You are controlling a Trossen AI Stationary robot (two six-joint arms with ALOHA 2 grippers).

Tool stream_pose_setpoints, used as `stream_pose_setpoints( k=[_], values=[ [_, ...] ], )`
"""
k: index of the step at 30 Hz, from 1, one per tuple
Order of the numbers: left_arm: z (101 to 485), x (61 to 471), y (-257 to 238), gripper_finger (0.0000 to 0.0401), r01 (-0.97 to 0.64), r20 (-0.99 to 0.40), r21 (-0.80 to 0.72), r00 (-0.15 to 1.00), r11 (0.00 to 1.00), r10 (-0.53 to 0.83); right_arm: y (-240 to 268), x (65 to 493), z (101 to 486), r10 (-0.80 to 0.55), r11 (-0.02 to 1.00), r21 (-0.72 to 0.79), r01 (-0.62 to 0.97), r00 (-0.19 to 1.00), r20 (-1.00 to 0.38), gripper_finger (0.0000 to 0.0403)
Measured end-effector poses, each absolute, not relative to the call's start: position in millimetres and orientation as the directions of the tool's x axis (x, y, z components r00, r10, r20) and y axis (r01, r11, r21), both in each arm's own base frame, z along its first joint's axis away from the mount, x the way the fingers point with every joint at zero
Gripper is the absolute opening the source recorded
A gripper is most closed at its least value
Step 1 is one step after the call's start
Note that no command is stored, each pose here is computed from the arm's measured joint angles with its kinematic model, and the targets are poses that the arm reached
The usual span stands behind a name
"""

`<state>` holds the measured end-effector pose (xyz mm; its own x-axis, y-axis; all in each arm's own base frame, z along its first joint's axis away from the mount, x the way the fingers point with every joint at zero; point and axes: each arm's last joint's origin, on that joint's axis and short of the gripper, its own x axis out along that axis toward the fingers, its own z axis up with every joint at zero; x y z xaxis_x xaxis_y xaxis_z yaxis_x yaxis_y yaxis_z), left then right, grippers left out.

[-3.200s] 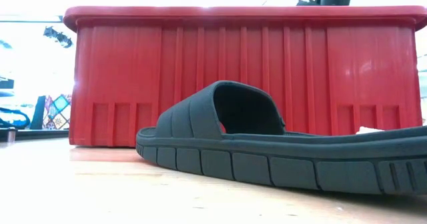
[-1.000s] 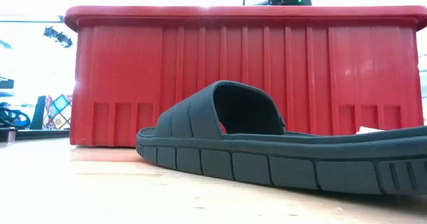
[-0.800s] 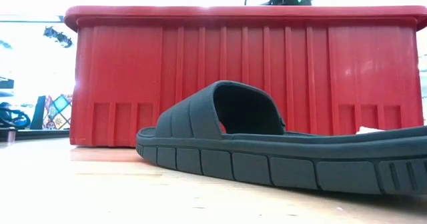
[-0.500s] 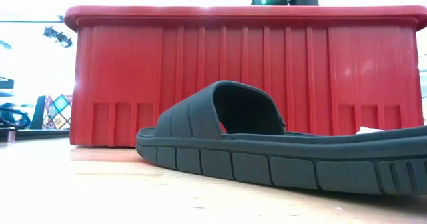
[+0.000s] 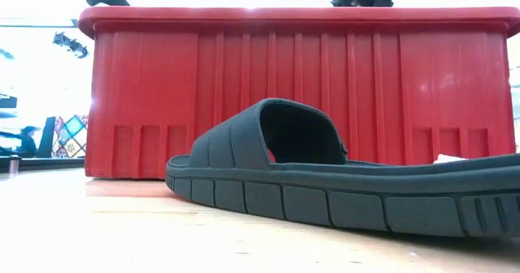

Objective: Pick and place slides into bin
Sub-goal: Put the top black slides into the red bin

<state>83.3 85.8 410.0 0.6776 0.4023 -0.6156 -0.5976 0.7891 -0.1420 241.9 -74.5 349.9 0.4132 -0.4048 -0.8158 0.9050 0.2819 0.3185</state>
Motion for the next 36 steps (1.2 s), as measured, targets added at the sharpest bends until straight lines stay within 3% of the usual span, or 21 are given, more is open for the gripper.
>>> stream_pose_setpoints(
  k=[7, 12, 16, 20, 29, 36],
  values=[
    [417, 81, 102, 0.0204, -0.718, -0.490, -0.353, 0.688, 0.600, 0.534, -71, 228, 363, -0.437, 0.311, 0.336, 0.889, 0.447, -0.780, 0.0377],
    [386, 90, 116, 0.0178, -0.703, -0.424, -0.564, 0.697, 0.434, 0.579, -71, 227, 364, -0.437, 0.349, 0.314, 0.883, 0.450, -0.779, 0.0371],
    [353, 89, 120, 0.0160, -0.617, -0.281, -0.730, 0.663, 0.294, 0.694, -71, 227, 364, -0.435, 0.373, 0.299, 0.878, 0.450, -0.780, 0.0369],
    [316, 84, 120, 0.0142, -0.481, -0.201, -0.870, 0.555, 0.113, 0.807, -70, 227, 364, -0.424, 0.390, 0.296, 0.872, 0.455, -0.783, 0.0369],
    [236, 80, 124, 0.0102, -0.228, -0.329, -0.938, 0.337, -0.263, 0.882, -71, 227, 364, -0.422, 0.384, 0.302, 0.873, 0.457, -0.783, 0.0368],
    [193, 78, 123, 0.0104, -0.237, -0.439, -0.892, 0.241, -0.386, 0.866, -74, 226, 364, -0.434, 0.367, 0.301, 0.880, 0.448, -0.782, 0.0368]
  ],
)
